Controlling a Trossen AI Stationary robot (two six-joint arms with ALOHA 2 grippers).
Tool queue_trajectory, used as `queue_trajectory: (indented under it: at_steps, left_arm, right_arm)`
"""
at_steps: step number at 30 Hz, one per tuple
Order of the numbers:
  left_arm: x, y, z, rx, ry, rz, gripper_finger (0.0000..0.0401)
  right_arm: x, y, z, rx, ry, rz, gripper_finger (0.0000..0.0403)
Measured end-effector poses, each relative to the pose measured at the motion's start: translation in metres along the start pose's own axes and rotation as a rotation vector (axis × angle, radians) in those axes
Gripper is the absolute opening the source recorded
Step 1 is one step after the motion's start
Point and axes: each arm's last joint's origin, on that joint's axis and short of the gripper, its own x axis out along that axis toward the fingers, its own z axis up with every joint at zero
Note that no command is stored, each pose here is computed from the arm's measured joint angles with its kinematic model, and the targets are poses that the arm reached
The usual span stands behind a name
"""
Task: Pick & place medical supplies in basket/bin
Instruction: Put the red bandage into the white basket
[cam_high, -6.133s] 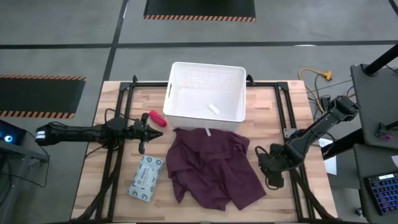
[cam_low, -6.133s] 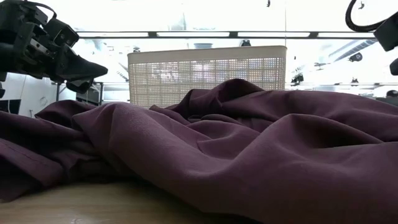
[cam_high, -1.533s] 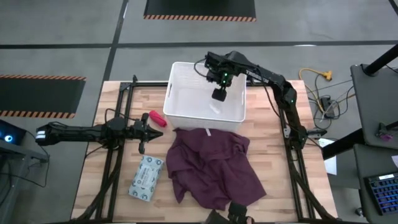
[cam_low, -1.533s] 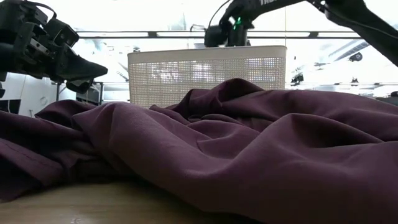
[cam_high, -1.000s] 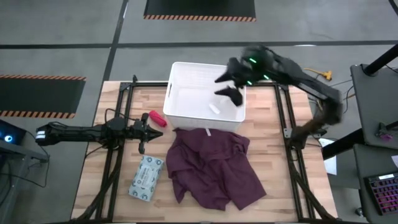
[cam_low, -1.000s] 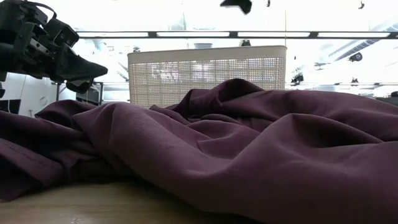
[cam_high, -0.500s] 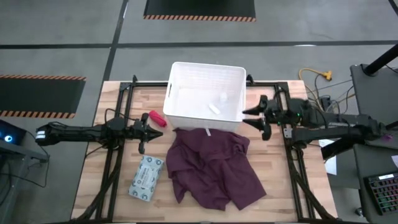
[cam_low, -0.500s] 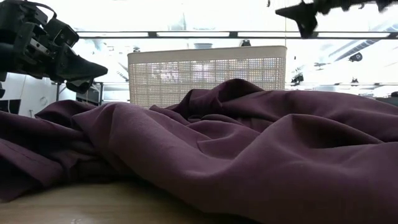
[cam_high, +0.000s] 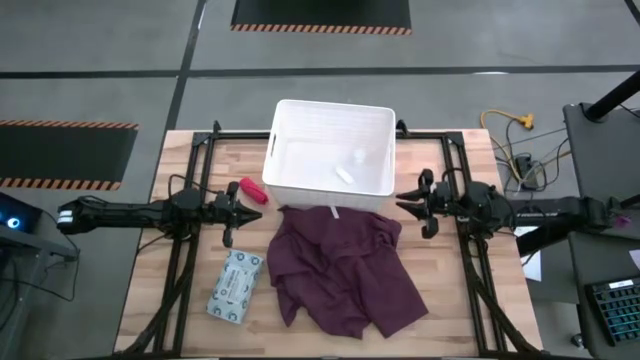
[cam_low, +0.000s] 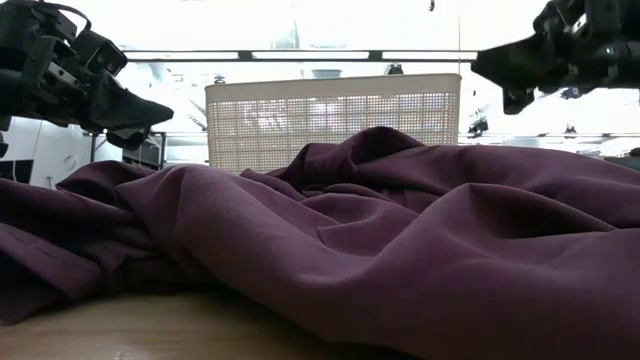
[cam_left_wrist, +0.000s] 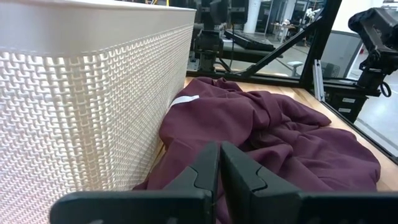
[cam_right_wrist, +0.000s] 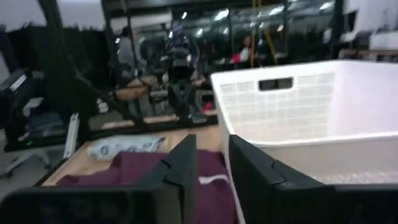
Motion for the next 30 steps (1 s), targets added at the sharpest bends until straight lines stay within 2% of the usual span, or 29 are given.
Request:
queue_trajectory:
  at_steps: [4,7,11,15,19,22,24,30]
  left_arm:
    - [0.000,0.000,0.000,0.002,-0.001,0.014,0.0000]
    - [0.000,0.001,0.001,0.002,-0.009,0.026,0.0000]
    - [-0.001,0.000,0.009,-0.046,-0.088,0.016,0.0015]
    - [-0.003,-0.002,0.031,-0.092,-0.172,0.010,0.0061]
    - [-0.005,-0.005,0.061,-0.083,-0.243,0.003,0.0110]
    - [-0.008,-0.007,0.086,0.041,-0.244,0.025,0.0125]
    - [-0.011,-0.008,0.103,0.065,-0.218,0.071,0.0127]
    - [-0.033,-0.002,0.142,-0.109,-0.040,0.466,0.0127]
  right_arm:
    - [-0.005,-0.004,-0.016,0.016,-0.025,-0.048,0.0052]
    - [-0.004,-0.004,-0.016,0.015,-0.022,-0.064,0.0034]
    - [-0.005,-0.004,-0.016,0.014,-0.026,-0.065,0.0019]
    - [-0.004,-0.004,-0.016,0.040,-0.024,-0.065,0.0010]
    - [-0.004,-0.004,-0.017,0.062,-0.019,-0.066,0.0009]
    - [-0.004,-0.004,-0.017,0.063,-0.018,-0.066,0.0009]
    - [-0.004,-0.004,-0.017,0.063,-0.018,-0.065,0.0009]
    - [-0.004,-0.004,-0.017,0.063,-0.018,-0.066,0.0009]
